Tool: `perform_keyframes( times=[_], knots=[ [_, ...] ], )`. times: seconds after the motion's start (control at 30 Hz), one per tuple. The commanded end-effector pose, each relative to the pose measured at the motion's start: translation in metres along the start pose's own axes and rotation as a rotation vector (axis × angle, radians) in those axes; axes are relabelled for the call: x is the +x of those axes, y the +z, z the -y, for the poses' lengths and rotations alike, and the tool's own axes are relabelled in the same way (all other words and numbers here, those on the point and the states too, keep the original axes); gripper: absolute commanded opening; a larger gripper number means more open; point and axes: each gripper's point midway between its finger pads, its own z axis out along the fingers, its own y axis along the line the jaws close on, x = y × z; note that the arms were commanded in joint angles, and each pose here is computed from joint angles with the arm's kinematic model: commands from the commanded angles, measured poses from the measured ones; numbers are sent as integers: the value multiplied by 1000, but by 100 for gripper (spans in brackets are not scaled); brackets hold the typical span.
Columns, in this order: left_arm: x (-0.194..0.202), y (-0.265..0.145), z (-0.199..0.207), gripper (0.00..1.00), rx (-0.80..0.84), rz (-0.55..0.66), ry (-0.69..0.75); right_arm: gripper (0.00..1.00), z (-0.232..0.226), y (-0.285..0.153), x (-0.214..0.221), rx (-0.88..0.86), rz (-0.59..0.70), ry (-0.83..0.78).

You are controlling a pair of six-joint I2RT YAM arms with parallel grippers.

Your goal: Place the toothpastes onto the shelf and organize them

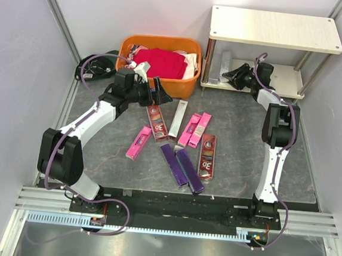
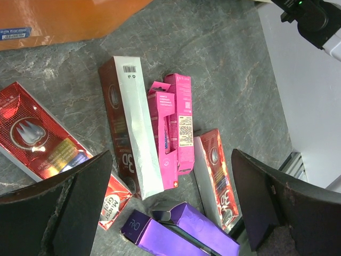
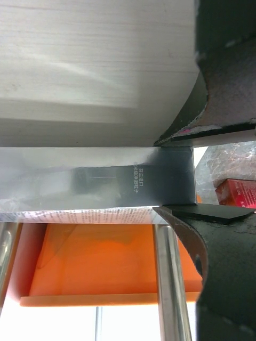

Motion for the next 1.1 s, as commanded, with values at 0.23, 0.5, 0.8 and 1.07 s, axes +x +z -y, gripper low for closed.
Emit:
perform_keyframes(
  times=[0.23, 0.5, 0.8, 1.07],
  knots=[
    [-12, -1, 13, 100, 47, 16, 52, 35, 0, -12, 33, 28, -105, -28],
    [-11, -6, 14, 100, 43, 23, 57, 88, 2, -29, 47, 83, -109, -22],
    [-8, -11, 16, 100, 47, 26, 62, 98, 11, -54, 50, 202, -72, -61],
    [-5, -15, 16, 100, 43, 28, 65, 95, -10, -56, 32, 146, 20, -64]
  ],
)
